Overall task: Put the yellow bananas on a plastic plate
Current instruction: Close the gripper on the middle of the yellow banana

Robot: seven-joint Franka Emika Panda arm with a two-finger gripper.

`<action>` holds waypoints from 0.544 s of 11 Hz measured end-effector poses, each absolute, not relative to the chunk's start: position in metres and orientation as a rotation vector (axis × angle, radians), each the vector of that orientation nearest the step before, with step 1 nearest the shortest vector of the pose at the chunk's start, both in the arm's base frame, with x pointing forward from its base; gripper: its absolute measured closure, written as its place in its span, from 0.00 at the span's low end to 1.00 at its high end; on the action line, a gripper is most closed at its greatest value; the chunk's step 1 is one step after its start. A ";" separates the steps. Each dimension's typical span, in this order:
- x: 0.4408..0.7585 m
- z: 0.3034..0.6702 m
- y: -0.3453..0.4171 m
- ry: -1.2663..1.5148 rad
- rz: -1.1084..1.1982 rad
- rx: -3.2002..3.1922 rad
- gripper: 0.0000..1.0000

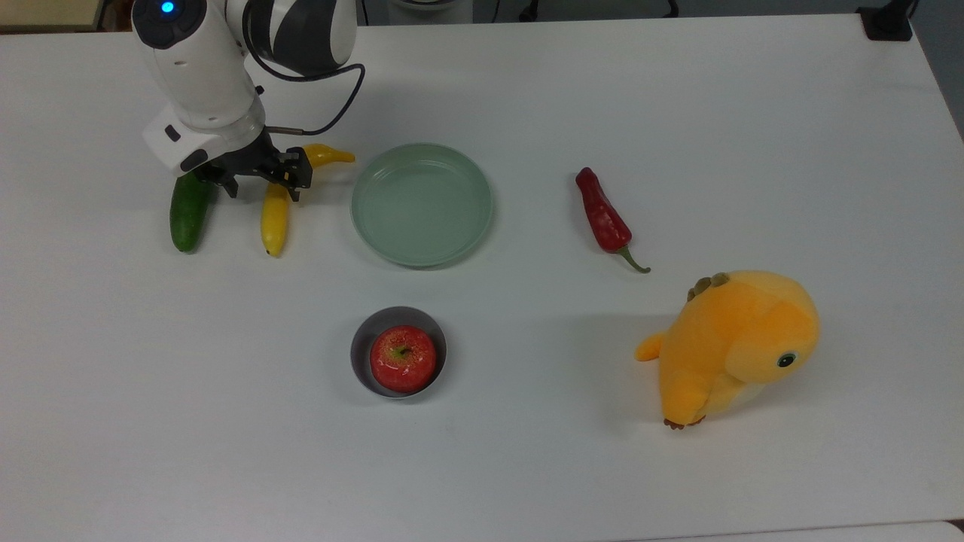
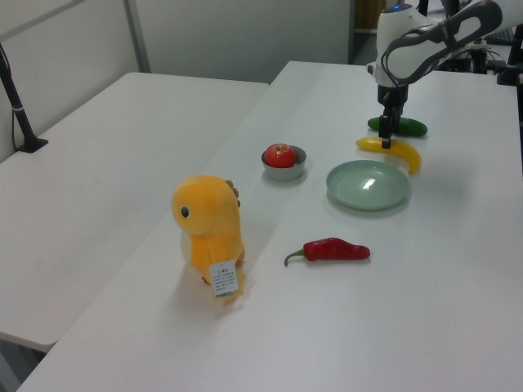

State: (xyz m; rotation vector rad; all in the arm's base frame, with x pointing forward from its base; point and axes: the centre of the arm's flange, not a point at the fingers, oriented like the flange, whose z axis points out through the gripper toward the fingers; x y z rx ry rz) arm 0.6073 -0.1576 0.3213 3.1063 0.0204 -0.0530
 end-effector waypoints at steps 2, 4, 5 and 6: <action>0.606 0.319 -0.157 0.019 -0.054 3.106 0.33; 0.606 0.318 -0.157 0.019 -0.056 3.107 0.59; 0.606 0.318 -0.157 0.020 -0.056 3.107 0.69; 0.606 0.318 -0.157 0.020 -0.056 3.107 0.69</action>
